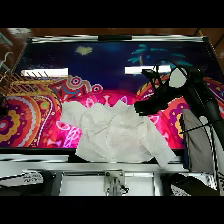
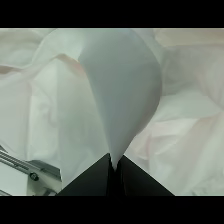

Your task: Fold the shirts.

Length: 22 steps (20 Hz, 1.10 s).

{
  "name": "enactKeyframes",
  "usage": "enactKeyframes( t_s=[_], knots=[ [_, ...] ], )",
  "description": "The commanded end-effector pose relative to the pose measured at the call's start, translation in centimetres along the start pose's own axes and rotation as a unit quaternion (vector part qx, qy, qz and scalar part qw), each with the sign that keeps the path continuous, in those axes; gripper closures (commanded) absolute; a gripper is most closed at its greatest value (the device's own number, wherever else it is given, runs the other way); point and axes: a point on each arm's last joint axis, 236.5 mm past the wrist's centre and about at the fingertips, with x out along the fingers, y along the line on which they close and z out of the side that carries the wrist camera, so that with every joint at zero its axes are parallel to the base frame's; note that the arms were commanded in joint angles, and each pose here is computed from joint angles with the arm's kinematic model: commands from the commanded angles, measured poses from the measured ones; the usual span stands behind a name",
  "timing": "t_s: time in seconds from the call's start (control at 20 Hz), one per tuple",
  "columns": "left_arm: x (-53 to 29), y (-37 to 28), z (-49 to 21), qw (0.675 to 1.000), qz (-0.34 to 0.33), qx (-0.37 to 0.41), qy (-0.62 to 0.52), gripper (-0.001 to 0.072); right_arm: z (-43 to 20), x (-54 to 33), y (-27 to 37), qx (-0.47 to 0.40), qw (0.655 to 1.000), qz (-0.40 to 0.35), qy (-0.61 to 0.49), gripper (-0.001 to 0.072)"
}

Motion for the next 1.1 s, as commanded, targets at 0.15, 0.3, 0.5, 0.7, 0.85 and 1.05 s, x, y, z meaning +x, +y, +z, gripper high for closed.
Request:
enactKeyframes(
  t_s=[0.15, 0.3, 0.5, 0.7, 0.85, 1.05],
  knots=[
    [-10.2, -0.3, 7.0, 0.985, 0.0, -0.065, -0.162, 0.067, 0.1, -2.0, -1.3, -0.009, 0.999, -0.04, -0.003, 0.0651],
    [-17.2, -5.9, 10.8, 0.962, -0.079, -0.1, -0.242, 0.0671, 1.5, -5.1, -2.1, -0.006, 0.996, -0.077, -0.04, 0.0651],
    [-27.8, -21.4, 11.4, 0.929, -0.225, 0.047, -0.288, 0.067, 3.1, -8.9, -3.9, -0.006, 0.987, -0.135, -0.088, 0.0651],
    [-31.1, -32.3, 0.8, 0.904, -0.314, 0.249, -0.148, 0.0671, 3.8, -10.9, -5.3, -0.002, 0.978, -0.175, -0.112, 0.0651],
    [-32.0, -33.4, -4.9, 0.887, -0.269, 0.365, -0.087, 0.0671, 3.7, -11.1, -5.9, 0.001, 0.976, -0.186, -0.111, 0.0651],
    [-34.0, -35.6, -10.4, 0.848, -0.266, 0.456, -0.042, 0.0671, 3.8, -11.3, -6.5, 0.004, 0.973, -0.2, -0.112, 0.0652]
  ],
)
